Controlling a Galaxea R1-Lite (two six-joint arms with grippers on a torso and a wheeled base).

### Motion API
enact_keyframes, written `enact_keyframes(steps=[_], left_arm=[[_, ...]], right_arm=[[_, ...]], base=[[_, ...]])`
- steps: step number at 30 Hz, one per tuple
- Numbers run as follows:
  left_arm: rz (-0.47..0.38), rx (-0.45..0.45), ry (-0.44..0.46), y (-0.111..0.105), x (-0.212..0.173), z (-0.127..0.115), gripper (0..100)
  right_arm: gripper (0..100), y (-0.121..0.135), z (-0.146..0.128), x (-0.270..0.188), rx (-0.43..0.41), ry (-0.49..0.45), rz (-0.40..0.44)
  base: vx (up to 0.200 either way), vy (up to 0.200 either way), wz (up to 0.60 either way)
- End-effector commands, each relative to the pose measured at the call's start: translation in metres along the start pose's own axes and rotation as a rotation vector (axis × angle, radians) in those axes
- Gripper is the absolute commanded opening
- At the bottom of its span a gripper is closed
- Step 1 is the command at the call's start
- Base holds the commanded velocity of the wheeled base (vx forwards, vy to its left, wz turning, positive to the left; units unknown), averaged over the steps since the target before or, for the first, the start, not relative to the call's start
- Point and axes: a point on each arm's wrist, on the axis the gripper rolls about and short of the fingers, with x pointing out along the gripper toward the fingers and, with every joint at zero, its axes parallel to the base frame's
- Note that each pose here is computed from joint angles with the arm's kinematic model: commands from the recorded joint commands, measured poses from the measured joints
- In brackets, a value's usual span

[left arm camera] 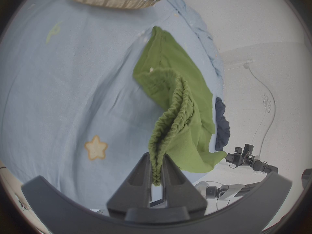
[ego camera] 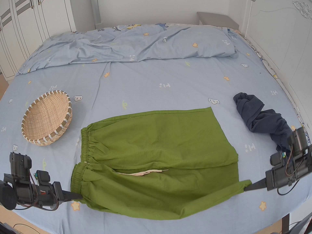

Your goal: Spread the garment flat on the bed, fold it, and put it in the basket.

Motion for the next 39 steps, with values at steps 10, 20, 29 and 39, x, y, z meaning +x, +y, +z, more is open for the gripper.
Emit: enact_keyframes(steps=[10, 20, 29, 39], left_arm=[[-0.080, -0.012, -0.112, -0.048, -0.004, 0.077, 0], [-0.080, -0.007, -0.141, -0.052, 0.022, 0.134, 0], [-0.067, -0.038, -0.130, -0.051, 0.029, 0.148, 0], [-0.063, -0.044, -0.149, -0.046, 0.034, 0.162, 0]], right_arm=[[0, 0.033, 0.086, -0.029, -0.071, -0.196, 0.033], [0, 0.047, 0.168, -0.027, -0.073, -0.269, 0.057], [0, 0.051, 0.211, -0.026, -0.084, -0.289, 0.052], [0, 0.038, 0.240, -0.004, -0.063, -0.280, 0.011]], base=[[0.000, 0.000, 0.00], [0.000, 0.000, 0.00], [0.000, 0.000, 0.00], [0.000, 0.000, 0.00]])
